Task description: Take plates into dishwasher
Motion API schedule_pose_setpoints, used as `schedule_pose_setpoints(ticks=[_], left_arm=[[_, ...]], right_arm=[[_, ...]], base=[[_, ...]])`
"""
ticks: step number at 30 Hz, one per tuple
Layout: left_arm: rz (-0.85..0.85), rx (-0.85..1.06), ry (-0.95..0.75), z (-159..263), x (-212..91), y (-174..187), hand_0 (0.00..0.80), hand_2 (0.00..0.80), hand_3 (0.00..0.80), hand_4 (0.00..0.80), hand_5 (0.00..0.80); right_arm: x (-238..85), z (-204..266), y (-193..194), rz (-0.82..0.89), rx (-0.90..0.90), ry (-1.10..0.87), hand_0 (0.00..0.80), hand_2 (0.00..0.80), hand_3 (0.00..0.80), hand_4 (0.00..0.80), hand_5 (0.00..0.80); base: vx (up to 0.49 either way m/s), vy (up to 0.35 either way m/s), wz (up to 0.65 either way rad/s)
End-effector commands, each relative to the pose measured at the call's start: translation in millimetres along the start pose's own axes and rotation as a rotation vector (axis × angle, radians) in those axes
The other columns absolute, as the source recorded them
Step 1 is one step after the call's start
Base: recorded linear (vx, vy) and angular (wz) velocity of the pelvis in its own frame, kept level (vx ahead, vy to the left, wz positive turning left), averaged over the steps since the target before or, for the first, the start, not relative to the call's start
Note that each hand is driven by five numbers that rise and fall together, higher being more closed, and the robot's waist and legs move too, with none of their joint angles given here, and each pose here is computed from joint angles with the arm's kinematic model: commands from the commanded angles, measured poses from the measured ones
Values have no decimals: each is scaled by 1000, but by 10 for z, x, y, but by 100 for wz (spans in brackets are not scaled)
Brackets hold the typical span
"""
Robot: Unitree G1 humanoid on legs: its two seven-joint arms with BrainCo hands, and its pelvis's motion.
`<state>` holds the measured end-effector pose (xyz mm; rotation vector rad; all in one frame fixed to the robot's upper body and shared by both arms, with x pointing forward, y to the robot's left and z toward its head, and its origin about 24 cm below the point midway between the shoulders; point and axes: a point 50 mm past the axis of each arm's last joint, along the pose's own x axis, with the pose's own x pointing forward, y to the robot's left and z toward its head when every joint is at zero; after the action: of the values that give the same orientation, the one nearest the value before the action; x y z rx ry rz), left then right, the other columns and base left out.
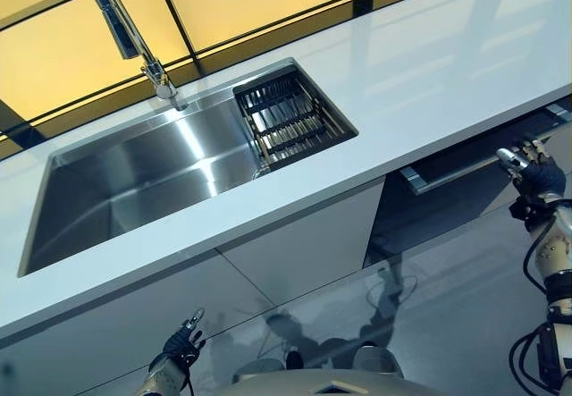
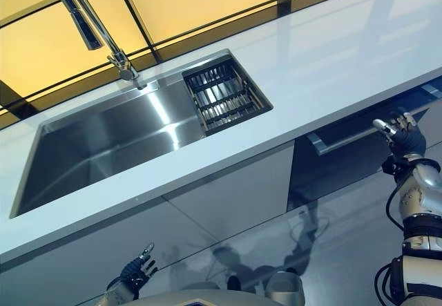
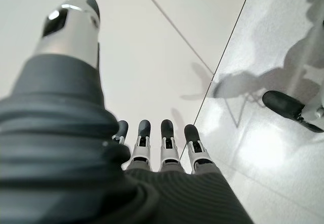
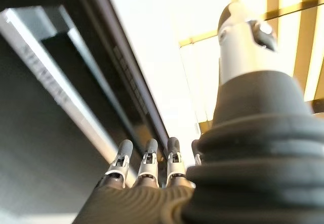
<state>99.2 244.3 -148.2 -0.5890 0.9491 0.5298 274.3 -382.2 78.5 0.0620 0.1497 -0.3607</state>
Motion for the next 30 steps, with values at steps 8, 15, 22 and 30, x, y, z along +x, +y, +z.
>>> schedule_pose_setpoints(ticks=[8,15,22,30], left_arm=[[-9,40,-71,252,23,12,0,0,0,0,0],[-21,55,-19,91,27,1,0,0,0,0,0],[-41,63,19,-28,44,-73,0,0,0,0,0],[-96,99,63,-137,50,-158,0,0,0,0,0]], right_arm=[[-387,-950,234,-58,-96,160,0,0,0,0,0],[-730,-1596,526,29,-139,373,0,0,0,0,0],[-1034,-2033,754,131,-216,538,0,0,0,0,0],[-1222,-2257,871,205,-278,645,0,0,0,0,0]], base=[[29,-16,-1],[32,-4,6],[43,15,11],[33,12,13]])
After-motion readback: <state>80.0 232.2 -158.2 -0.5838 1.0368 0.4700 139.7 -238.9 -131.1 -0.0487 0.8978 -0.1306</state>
